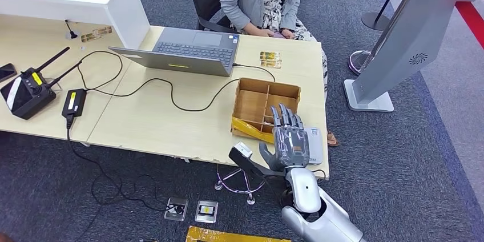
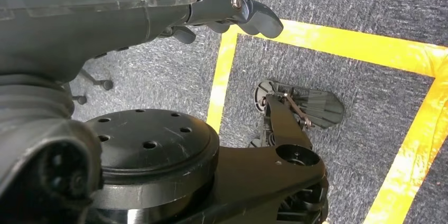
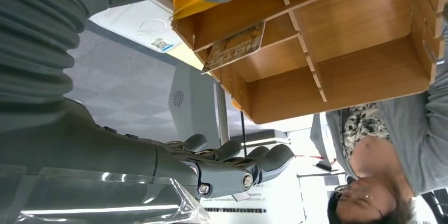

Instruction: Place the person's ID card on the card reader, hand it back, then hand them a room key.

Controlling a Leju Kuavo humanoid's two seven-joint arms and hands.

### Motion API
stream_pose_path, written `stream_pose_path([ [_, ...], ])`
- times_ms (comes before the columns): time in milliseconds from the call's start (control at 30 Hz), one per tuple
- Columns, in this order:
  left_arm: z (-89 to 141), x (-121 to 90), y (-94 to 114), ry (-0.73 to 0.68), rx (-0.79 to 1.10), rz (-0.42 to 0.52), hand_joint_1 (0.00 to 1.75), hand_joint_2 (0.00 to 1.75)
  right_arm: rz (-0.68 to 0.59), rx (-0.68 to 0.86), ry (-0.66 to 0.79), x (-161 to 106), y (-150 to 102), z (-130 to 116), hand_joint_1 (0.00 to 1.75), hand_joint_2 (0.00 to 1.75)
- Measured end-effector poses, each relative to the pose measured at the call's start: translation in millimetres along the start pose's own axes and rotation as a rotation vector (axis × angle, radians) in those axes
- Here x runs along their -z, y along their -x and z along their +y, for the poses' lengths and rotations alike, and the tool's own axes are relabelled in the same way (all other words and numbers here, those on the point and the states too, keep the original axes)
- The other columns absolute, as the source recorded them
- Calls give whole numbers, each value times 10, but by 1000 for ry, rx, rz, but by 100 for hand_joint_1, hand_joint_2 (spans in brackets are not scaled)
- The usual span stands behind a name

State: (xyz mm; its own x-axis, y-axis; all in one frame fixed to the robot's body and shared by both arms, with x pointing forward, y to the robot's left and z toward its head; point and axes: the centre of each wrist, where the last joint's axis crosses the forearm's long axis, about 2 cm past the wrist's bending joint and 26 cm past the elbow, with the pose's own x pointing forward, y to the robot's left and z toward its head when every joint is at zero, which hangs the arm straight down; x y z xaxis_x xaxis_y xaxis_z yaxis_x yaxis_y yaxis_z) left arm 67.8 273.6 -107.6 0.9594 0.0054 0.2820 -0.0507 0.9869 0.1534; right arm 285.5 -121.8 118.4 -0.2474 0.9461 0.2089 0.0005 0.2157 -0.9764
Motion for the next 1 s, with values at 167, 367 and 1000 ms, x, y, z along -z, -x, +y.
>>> stream_pose_path([
  [167,2,1,0,5,10,-7,0,0,5,2,-6,-1,31,55,0,175],
  [367,12,3,-1,22,25,-20,0,0,22,-8,-18,21,54,116,0,175],
  [1000,62,14,-4,30,48,-31,0,0,48,-89,9,240,119,114,0,175],
])
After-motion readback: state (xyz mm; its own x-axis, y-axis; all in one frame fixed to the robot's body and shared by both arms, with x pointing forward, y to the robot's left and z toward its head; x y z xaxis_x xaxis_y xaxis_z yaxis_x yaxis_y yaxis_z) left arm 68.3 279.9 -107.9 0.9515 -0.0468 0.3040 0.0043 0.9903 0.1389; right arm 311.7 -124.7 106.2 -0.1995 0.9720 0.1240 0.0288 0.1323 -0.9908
